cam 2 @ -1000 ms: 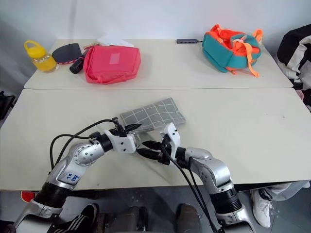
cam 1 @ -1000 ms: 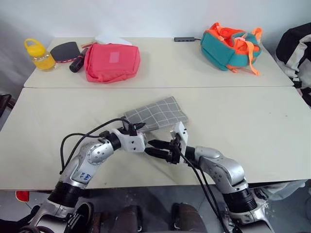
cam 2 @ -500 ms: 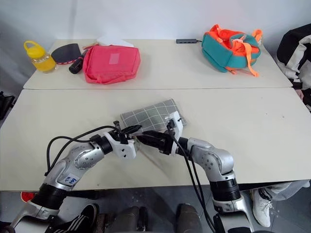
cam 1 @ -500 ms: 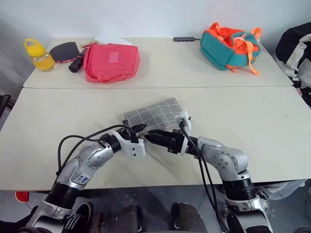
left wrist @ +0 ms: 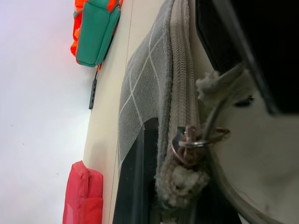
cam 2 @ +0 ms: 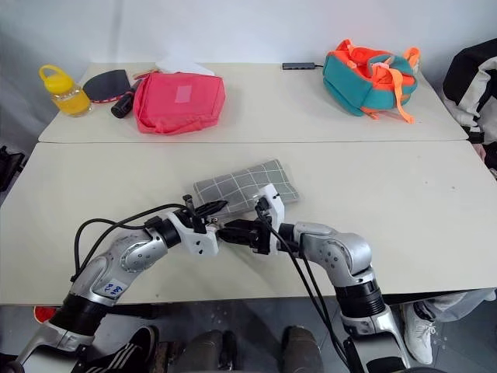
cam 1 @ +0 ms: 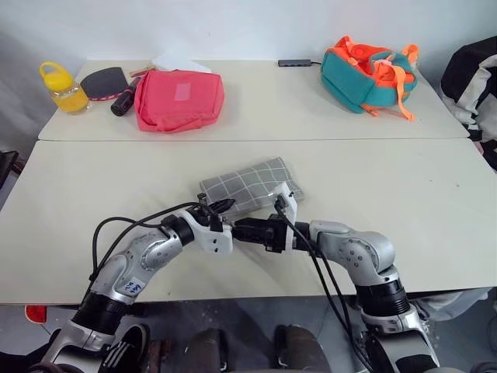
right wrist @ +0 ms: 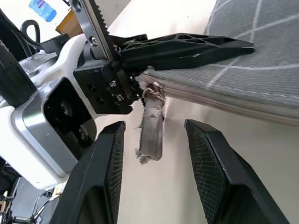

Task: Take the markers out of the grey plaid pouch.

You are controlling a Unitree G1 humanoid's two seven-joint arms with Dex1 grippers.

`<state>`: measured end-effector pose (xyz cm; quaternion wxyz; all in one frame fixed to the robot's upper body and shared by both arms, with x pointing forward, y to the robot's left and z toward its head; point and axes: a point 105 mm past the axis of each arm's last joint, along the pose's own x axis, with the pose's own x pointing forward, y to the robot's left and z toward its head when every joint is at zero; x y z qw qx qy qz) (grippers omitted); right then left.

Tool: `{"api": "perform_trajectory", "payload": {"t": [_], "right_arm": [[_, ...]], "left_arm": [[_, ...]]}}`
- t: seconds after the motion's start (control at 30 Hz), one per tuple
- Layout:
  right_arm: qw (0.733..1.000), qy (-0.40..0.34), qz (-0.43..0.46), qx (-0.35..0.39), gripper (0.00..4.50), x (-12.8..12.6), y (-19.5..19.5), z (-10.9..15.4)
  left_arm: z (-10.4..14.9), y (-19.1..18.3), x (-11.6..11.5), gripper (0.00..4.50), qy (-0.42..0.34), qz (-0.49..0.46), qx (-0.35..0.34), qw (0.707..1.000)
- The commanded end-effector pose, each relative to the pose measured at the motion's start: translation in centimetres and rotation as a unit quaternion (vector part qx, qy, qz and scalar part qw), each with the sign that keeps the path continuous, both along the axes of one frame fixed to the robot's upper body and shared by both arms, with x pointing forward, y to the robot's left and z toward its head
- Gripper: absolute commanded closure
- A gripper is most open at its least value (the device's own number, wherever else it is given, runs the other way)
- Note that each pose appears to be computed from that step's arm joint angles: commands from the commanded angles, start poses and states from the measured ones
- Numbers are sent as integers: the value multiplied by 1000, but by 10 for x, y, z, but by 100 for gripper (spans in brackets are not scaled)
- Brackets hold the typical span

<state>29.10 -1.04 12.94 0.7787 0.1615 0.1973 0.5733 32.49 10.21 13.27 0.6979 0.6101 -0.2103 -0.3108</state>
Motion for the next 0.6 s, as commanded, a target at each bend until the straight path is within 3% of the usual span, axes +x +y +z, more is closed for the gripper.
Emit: {"api": "perform_trajectory", "payload": {"t": [0.03, 0.17, 0.6], "right_arm": [[1000, -5, -5, 10, 300, 1, 6, 2], [1000, -8, -21, 12, 442, 6, 5, 2], [994, -58, -90, -30, 447, 40, -38, 2]], "left_arm": [[-3, -1, 0, 450, 7, 4, -11, 1000], [-3, 0, 0, 450, 10, 7, -16, 1000], [4, 13, -6, 450, 60, 1, -96, 994]]}}
